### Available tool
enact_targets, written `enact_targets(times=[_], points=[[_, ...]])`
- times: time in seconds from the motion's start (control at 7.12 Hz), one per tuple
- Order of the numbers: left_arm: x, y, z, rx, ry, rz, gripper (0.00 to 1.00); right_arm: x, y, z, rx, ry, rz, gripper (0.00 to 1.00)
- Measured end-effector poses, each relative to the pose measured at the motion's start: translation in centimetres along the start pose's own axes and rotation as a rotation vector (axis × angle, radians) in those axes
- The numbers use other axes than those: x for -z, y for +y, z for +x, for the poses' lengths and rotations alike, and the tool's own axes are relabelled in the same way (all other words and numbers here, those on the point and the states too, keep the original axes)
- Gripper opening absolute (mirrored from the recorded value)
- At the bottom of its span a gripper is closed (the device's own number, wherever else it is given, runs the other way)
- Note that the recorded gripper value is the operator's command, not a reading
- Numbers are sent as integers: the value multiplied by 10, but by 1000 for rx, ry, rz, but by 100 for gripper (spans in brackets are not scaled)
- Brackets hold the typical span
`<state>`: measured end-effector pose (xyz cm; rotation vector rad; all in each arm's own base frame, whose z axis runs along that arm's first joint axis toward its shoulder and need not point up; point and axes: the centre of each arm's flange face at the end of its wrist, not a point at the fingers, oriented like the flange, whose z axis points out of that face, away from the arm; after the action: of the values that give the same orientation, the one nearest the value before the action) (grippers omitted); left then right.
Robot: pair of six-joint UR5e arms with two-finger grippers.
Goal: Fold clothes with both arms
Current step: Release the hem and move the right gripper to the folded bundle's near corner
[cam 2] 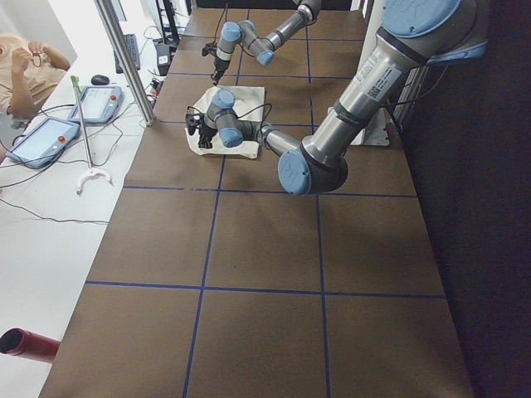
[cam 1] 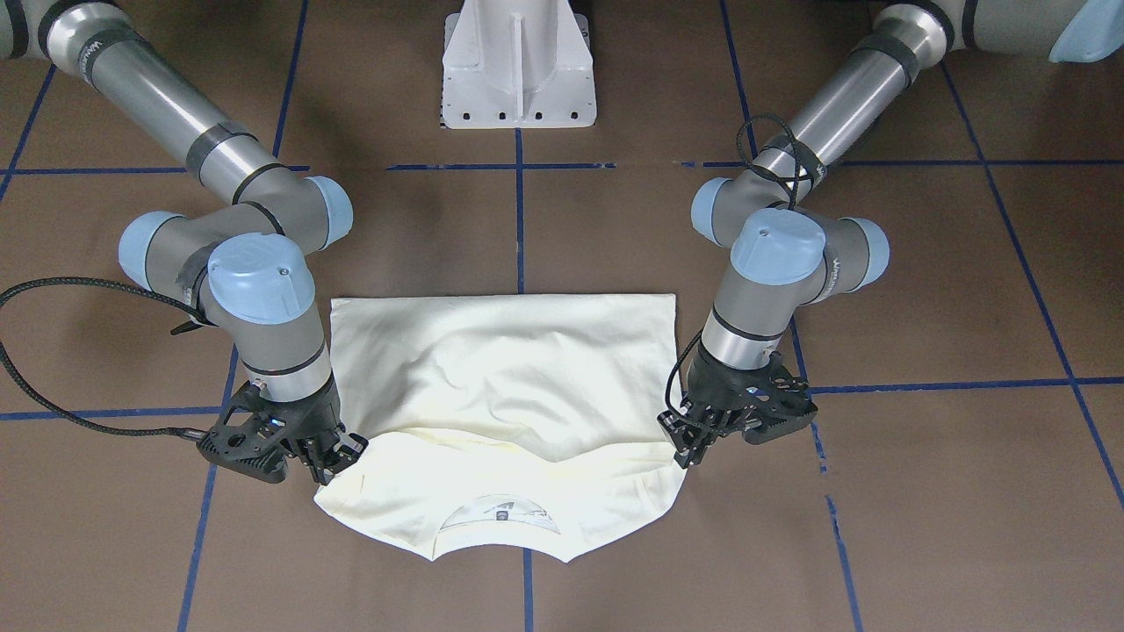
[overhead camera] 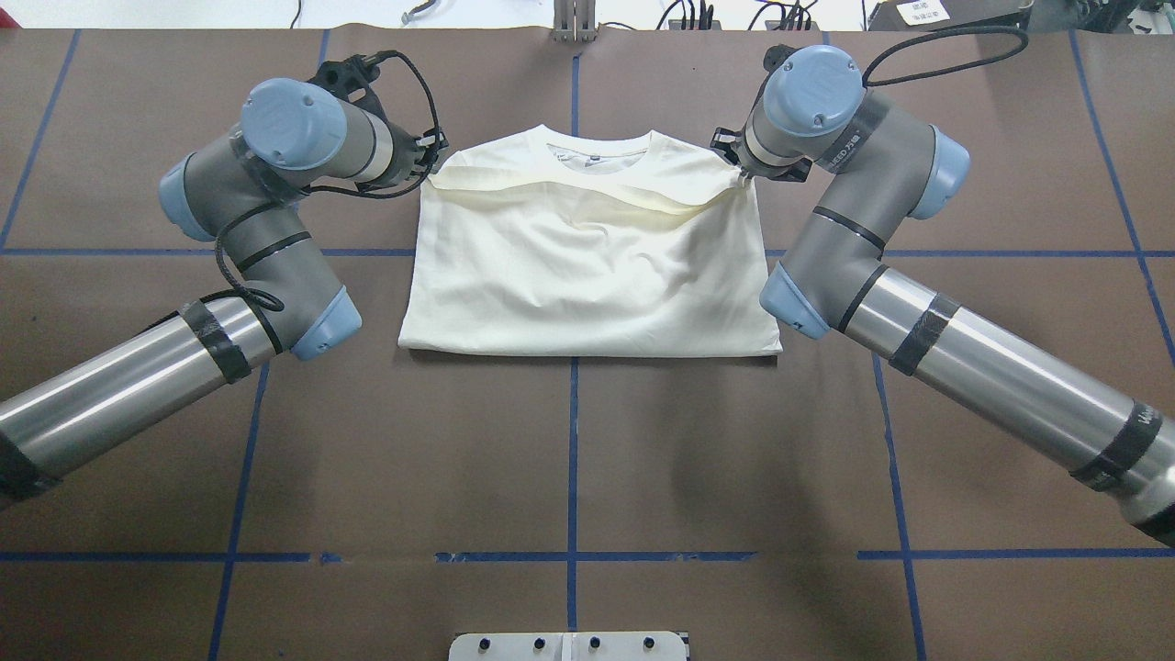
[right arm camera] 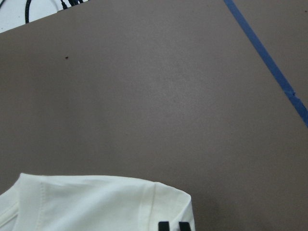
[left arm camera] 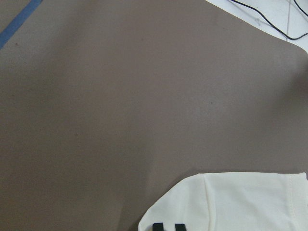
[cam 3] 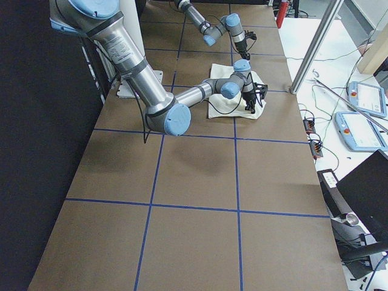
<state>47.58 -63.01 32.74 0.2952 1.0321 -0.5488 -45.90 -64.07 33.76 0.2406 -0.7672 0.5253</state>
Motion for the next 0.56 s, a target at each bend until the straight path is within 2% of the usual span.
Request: enact_targets(times=[0.28, 0.42, 0.56], points=[[37, -6, -33, 22, 42, -14, 32, 32, 3, 25, -10, -60, -22, 64], [57, -5, -48, 71, 60, -39, 32, 51, 11, 50, -27, -86, -41, 71], [65, -7, -60, 123, 61, -50, 31, 67, 26, 80, -67, -100, -60, 71]])
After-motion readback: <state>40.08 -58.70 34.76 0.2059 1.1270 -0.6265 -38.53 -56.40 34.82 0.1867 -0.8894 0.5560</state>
